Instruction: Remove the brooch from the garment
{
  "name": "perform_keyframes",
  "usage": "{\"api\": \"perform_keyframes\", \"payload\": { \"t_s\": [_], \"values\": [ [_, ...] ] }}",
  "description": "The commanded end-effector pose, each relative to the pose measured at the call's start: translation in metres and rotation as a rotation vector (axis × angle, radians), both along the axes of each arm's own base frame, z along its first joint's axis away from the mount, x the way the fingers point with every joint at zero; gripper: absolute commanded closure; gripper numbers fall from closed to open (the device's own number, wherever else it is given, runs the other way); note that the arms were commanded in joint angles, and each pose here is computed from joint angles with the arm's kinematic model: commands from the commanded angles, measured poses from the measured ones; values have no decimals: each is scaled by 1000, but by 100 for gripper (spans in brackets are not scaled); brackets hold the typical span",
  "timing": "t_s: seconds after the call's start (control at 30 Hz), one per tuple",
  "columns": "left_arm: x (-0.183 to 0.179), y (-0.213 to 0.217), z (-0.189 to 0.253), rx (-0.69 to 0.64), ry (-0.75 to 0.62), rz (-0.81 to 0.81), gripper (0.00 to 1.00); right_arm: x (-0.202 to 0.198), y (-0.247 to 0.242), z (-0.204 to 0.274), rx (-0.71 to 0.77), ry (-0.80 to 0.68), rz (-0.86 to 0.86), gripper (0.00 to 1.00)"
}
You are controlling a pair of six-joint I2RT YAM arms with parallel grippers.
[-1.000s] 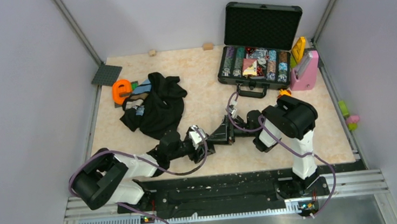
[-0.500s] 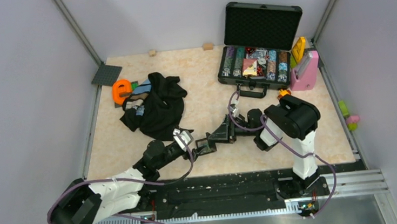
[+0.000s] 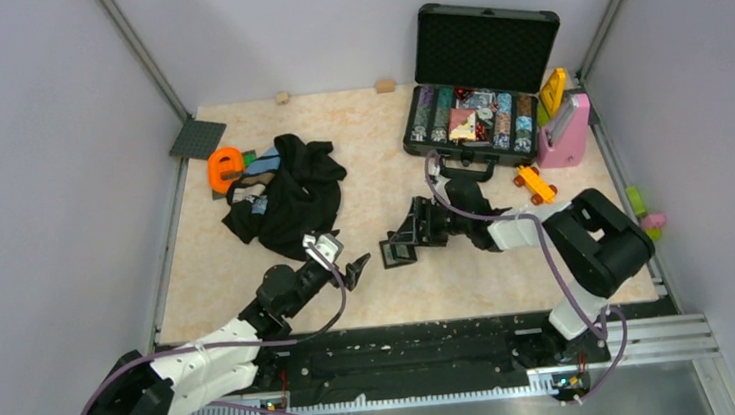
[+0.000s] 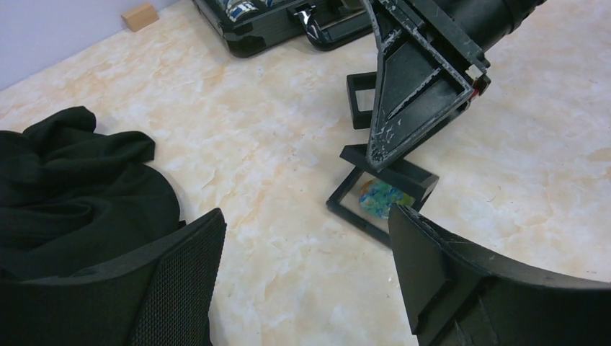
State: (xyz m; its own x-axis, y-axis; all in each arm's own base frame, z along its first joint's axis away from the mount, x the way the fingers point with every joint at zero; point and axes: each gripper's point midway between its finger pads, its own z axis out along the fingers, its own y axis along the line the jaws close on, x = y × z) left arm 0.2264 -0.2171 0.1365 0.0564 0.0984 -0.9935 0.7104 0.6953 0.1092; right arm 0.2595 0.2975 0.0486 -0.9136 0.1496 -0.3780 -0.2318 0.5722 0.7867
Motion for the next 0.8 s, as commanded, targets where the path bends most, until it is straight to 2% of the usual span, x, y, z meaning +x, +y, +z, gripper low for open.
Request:
{"api": "perform_keyframes", "payload": {
  "t_s": [0.0,0.13,0.5,0.57,0.73,0.77],
  "values": [
    [2,4,1,-24,8,34,13,-1,-48,-26,-323,-11,-55,68],
    [2,4,-1,-11,12,33,13,-3,-69,-27,-483,-21,-72,66],
    [5,7,-5,0,29,57,13,1,-80,-24,-689,-105,-42,58],
    [8,10,-5,0,32,80,13,4,-81,-24,-745,-135,-42,51],
    [13,16,-5,-8,33,130,11,8,-76,-13,-762,-190,-50,15],
    [13,16,-5,-12,35,130,11,9,-73,-7,-741,-208,-45,12]
  ]
}}
